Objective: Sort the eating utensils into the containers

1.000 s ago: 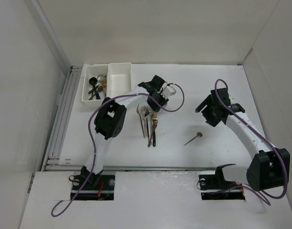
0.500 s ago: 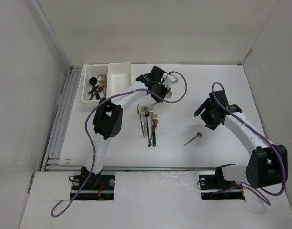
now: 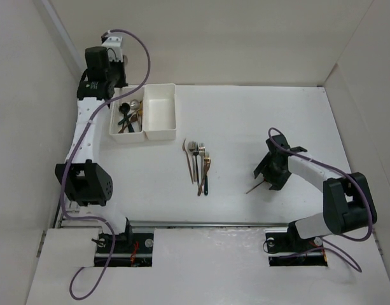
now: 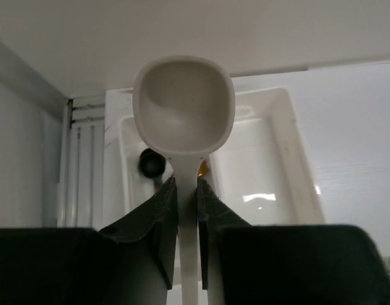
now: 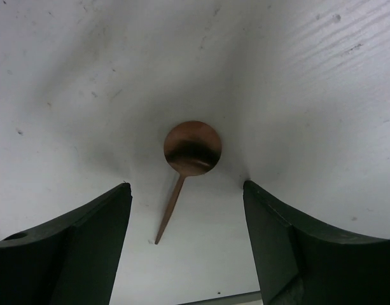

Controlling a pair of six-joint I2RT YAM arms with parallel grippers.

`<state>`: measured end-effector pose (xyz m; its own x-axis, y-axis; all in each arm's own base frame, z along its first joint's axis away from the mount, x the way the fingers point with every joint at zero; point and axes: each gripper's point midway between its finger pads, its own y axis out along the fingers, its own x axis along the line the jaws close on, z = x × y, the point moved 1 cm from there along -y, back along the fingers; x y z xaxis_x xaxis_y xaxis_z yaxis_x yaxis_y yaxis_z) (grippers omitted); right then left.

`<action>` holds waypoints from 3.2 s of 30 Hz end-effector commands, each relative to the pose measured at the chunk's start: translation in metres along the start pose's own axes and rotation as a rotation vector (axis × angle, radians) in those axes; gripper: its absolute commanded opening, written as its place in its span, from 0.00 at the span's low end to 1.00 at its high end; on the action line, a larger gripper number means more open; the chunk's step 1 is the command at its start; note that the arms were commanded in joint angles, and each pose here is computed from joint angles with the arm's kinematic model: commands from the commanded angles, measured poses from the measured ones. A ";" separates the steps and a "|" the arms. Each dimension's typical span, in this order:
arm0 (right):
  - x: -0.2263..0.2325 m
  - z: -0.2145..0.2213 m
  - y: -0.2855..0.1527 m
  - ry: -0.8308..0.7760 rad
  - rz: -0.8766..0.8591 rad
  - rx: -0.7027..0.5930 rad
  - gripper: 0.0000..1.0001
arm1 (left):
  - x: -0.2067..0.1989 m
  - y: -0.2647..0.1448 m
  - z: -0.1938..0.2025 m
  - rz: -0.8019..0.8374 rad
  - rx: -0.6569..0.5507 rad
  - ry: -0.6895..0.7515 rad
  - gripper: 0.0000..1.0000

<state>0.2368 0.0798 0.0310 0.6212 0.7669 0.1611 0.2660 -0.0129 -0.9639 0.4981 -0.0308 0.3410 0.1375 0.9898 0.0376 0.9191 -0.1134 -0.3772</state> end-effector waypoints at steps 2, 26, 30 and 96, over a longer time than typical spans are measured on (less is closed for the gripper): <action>0.007 0.000 0.010 0.002 -0.007 -0.003 0.75 | 0.017 0.030 0.061 -0.006 0.123 -0.015 0.00; 0.029 0.034 0.019 -0.144 0.094 0.071 0.54 | 0.049 0.097 0.128 -0.028 0.296 -0.039 0.65; 0.029 0.037 0.023 -0.188 0.144 0.074 0.29 | 0.044 0.073 0.076 0.001 0.204 -0.022 0.65; 0.275 0.006 -0.262 -0.209 -0.900 -0.391 0.29 | -0.237 -0.061 0.110 0.973 0.410 -0.013 0.00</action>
<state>0.3370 0.2935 0.2874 0.0300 0.7164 0.6970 0.8014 0.3995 -0.4451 0.3257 -0.2881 0.2580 0.7995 0.3175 -0.5099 0.0497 -0.8809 -0.4706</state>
